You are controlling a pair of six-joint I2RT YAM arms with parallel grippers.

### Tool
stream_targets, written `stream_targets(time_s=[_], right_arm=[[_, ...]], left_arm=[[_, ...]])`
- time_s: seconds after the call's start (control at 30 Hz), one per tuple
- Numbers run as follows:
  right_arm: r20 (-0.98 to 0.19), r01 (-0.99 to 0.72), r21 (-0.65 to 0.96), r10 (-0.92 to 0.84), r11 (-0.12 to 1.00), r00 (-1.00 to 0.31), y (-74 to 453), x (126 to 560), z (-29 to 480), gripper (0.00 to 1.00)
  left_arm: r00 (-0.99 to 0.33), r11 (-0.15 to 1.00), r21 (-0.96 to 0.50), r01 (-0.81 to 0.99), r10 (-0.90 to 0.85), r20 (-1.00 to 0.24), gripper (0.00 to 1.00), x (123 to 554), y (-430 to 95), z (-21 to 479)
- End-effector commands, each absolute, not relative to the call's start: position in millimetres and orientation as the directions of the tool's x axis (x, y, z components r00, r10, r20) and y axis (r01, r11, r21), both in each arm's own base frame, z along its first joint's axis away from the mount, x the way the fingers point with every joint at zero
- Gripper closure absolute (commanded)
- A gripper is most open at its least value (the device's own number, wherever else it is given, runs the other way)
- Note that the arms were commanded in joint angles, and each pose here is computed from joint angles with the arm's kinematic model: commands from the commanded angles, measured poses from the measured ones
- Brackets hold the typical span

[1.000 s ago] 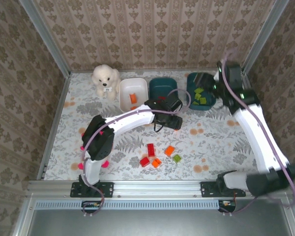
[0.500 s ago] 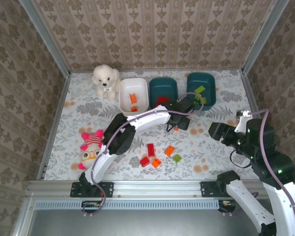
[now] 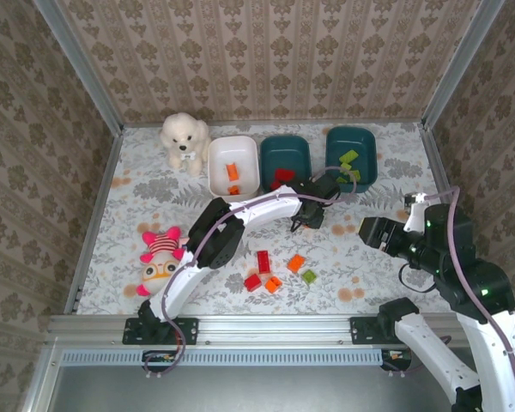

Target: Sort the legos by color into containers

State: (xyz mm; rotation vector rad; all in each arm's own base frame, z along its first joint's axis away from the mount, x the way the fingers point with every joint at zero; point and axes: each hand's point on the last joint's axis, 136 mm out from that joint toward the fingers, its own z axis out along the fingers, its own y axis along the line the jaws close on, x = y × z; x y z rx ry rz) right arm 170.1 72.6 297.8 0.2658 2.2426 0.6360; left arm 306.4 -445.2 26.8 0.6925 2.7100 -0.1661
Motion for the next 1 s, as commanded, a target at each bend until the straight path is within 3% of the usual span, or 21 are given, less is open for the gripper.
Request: stream_targets(time_s=[0.0,0.17,0.33,0.6,0.8,0.97], right_arm=[[-0.631,-0.047,0.519,0.346,0.854,-0.695,79,170,298,0.29],[-0.63,-0.079,0.506,0.305,0.859,-0.714,85,177,294,0.3],[-0.611,-0.166,0.568,0.278,0.806,-0.741,110,191,298,0.3],[-0.578,-0.297,0.643,0.192,0.706,-0.793,169,215,295,0.29],[-0.578,-0.321,0.624,0.145,0.712,-0.803,201,227,290,0.29],[-0.574,-0.322,0.618,0.132,0.717,-0.808,213,233,287,0.29]], left_arm=[[-0.8,0.874,-0.013,0.485,0.437,-0.412,0.71,312,-445,63],[-0.783,0.905,-0.058,0.422,0.331,-0.527,0.74,319,-423,145],[-0.824,0.956,-0.152,0.251,0.128,-0.552,0.74,340,-353,185],[-0.877,0.947,-0.314,0.069,-0.093,-0.472,0.73,396,-266,165],[-0.91,0.919,-0.393,0.025,-0.142,-0.39,0.73,438,-262,137],[-0.94,0.922,-0.387,-0.011,-0.141,-0.31,0.73,449,-268,104]])
